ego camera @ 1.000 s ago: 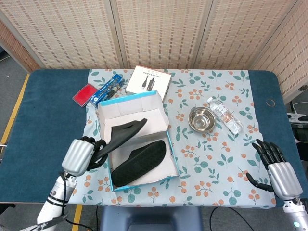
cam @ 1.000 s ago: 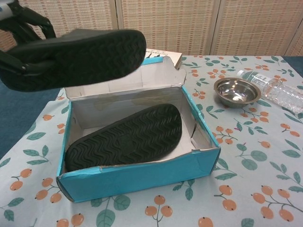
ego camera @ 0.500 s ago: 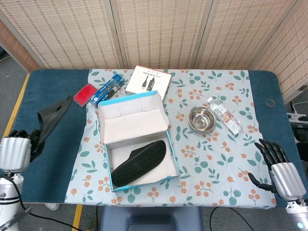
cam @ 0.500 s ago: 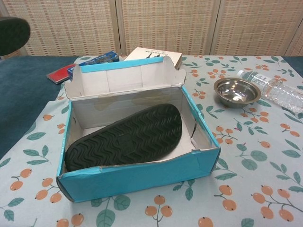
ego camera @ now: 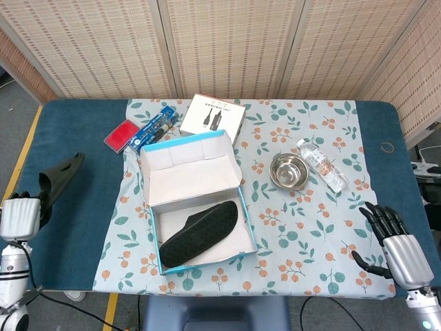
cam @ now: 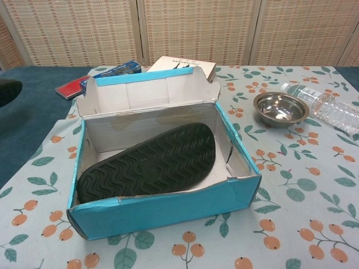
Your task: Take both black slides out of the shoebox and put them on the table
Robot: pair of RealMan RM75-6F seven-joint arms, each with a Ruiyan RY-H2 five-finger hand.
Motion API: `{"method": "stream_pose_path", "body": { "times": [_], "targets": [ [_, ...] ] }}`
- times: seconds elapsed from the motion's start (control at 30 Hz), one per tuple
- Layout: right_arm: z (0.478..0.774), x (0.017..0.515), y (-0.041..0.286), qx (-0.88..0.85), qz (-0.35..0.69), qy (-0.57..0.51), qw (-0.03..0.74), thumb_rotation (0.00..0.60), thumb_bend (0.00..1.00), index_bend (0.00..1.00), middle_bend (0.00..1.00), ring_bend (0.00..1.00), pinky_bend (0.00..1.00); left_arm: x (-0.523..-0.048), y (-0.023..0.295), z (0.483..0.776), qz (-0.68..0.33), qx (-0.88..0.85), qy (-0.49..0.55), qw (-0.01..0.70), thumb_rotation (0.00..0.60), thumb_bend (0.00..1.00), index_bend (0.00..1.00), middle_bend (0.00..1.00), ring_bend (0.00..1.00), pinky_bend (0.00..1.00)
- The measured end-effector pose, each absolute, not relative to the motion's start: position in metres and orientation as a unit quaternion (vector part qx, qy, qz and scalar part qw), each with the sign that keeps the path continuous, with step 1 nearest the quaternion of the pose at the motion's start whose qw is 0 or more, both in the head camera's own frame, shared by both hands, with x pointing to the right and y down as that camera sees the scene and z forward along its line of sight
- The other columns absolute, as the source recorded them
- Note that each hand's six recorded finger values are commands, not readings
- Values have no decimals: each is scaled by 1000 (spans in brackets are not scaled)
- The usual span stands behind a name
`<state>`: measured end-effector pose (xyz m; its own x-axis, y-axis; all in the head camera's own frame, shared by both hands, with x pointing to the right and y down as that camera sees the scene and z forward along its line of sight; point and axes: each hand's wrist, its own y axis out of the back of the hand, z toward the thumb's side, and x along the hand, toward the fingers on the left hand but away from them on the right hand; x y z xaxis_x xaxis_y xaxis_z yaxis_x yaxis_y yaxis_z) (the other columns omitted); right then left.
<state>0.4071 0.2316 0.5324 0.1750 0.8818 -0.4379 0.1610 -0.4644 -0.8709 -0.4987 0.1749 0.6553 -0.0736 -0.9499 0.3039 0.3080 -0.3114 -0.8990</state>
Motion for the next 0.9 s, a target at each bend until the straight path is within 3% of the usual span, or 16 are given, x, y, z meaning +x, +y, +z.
{"method": "stream_pose_path", "body": {
  "times": [0.1, 0.13, 0.23, 0.5, 0.7, 0.9],
  "targets": [
    [533, 407, 232, -683, 519, -378, 348, 452, 235, 0, 0, 0, 0, -497, 177, 675, -665, -502, 338, 438, 600, 508, 234, 357, 312, 459],
    [533, 407, 233, -683, 519, -378, 348, 452, 236, 0, 0, 0, 0, -497, 179, 680, -668, -509, 341, 423, 600, 473, 104, 206, 221, 447],
    [532, 408, 232, -680, 521, -379, 350, 452, 235, 0, 0, 0, 0, -492, 185, 695, -675, -537, 347, 369, 600, 420, 0, 0, 20, 418],
    [533, 408, 234, -679, 526, -377, 348, 452, 236, 0, 0, 0, 0, -459, 192, 691, -621, -634, 391, 244, 600, 340, 0, 0, 0, 298],
    [533, 406, 234, -680, 526, -374, 348, 452, 236, 0, 0, 0, 0, -443, 196, 671, -593, -677, 381, 213, 600, 324, 0, 0, 0, 208],
    [532, 405, 236, -683, 524, -372, 347, 451, 236, 0, 0, 0, 0, -440, 201, 671, -593, -682, 375, 208, 599, 316, 0, 0, 0, 187]
  ]
}}
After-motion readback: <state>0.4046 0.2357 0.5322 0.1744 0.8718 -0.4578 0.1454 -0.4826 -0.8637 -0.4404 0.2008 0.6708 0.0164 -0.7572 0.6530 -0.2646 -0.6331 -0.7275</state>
